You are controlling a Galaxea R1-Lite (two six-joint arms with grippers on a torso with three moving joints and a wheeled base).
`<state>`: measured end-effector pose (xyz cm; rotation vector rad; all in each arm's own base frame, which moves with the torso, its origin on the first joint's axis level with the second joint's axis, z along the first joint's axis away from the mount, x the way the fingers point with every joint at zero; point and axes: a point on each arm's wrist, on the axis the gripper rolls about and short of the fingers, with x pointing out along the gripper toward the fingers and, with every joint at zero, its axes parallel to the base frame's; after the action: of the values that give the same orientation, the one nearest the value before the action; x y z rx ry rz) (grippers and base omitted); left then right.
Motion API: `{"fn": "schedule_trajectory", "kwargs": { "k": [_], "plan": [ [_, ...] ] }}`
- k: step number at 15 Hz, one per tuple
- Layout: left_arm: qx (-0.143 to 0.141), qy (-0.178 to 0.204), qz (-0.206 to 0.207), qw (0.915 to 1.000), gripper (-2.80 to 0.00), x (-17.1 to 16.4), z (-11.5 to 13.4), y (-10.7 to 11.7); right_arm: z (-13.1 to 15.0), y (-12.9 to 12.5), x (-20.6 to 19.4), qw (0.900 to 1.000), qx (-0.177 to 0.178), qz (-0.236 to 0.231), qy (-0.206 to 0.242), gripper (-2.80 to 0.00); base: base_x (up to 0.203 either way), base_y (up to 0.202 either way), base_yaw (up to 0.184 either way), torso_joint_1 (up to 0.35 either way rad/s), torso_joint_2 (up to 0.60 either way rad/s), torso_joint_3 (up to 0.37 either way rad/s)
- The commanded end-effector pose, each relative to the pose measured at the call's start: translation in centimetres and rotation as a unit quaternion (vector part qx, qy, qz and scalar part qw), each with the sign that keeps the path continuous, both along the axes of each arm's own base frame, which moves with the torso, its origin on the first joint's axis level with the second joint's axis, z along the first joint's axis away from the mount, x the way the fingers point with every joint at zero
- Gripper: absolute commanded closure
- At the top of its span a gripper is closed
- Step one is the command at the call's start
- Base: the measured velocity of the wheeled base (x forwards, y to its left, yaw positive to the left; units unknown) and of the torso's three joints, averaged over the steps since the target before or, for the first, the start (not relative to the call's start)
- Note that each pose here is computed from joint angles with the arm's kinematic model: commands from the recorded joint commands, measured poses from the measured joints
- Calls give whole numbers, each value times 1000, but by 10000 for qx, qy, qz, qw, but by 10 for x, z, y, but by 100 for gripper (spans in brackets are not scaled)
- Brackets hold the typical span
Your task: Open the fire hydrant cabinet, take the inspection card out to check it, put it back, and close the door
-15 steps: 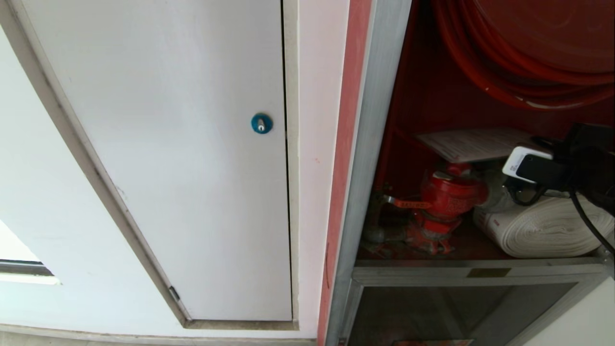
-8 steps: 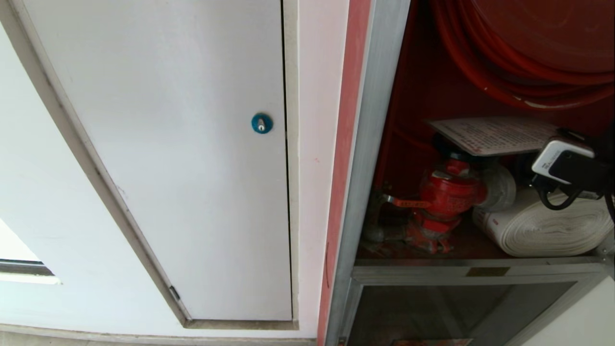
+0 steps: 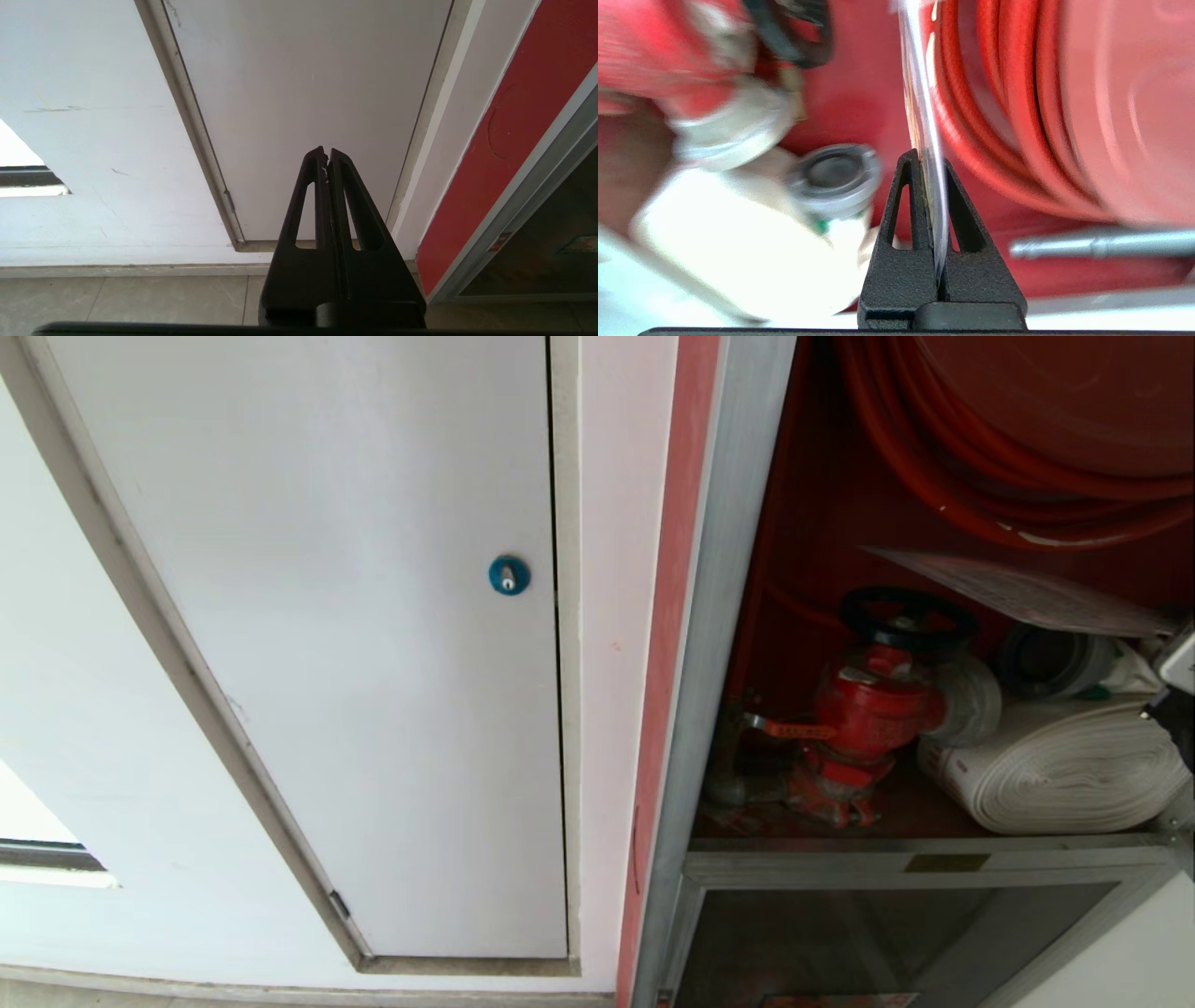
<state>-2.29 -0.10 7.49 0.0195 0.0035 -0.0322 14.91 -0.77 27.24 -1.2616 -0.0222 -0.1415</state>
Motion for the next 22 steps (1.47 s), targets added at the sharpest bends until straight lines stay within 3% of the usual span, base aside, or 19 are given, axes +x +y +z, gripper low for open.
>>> {"fn": "schedule_trajectory", "kwargs": {
  "k": [1,6,10,13,17,22],
  "plan": [
    [2,7,0,10000,0,0,0,0,9,3,-32,9993,283,109,-231,0,0,0,0,0,0,0],
    [2,7,0,10000,0,0,0,0,9,6,-77,9894,1410,338,95,0,0,0,0,0,0,0],
    [2,11,0,10000,0,0,0,0,7,8,-103,9645,2531,696,285,0,0,0,0,0,0,0],
    [2,5,0,10000,0,0,0,0,1,9,-112,9401,3225,970,525,0,0,0,0,0,0,0],
    [2,11,0,10000,0,0,0,0,-7,12,-130,9065,3855,1477,885,0,0,0,0,0,0,0],
    [2,11,0,10000,0,0,0,0,-16,17,-145,8440,4635,2209,1552,0,0,0,0,0,0,0]
  ]
}}
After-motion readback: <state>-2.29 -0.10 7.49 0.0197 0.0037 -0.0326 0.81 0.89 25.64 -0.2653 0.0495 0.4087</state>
